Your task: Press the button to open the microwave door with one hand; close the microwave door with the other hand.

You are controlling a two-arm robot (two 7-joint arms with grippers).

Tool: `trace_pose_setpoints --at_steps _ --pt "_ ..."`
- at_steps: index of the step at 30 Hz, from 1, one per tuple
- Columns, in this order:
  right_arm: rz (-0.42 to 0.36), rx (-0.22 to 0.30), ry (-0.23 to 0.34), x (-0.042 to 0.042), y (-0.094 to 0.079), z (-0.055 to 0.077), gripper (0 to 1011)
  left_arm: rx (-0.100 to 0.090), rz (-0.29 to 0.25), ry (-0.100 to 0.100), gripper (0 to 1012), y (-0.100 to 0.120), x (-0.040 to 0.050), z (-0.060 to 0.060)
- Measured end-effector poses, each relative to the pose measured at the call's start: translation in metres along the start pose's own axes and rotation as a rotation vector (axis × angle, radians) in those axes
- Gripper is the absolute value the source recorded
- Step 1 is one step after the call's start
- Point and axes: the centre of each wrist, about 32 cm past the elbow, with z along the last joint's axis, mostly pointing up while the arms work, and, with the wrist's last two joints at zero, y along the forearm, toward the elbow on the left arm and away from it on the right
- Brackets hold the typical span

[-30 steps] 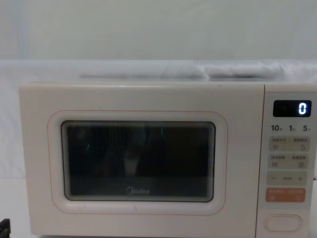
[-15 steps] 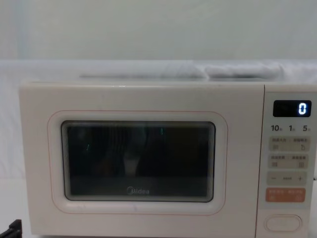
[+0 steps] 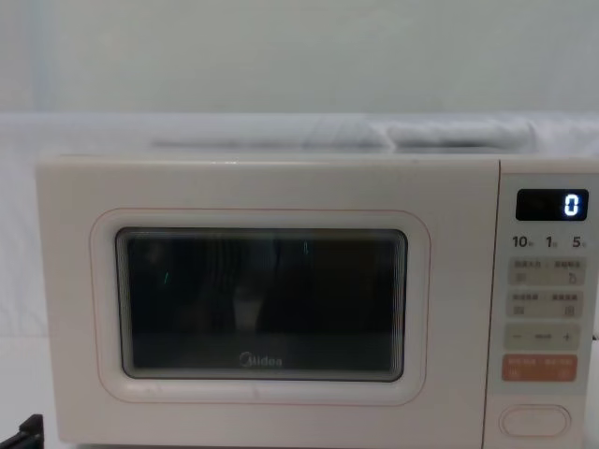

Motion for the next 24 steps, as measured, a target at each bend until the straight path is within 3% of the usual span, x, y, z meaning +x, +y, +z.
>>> trace_pose_setpoints --at_steps 24 --pt "0.0 0.0 0.0 0.0 0.0 0.0 1002 0.0 0.0 0.0 1001 0.0 0.0 0.0"
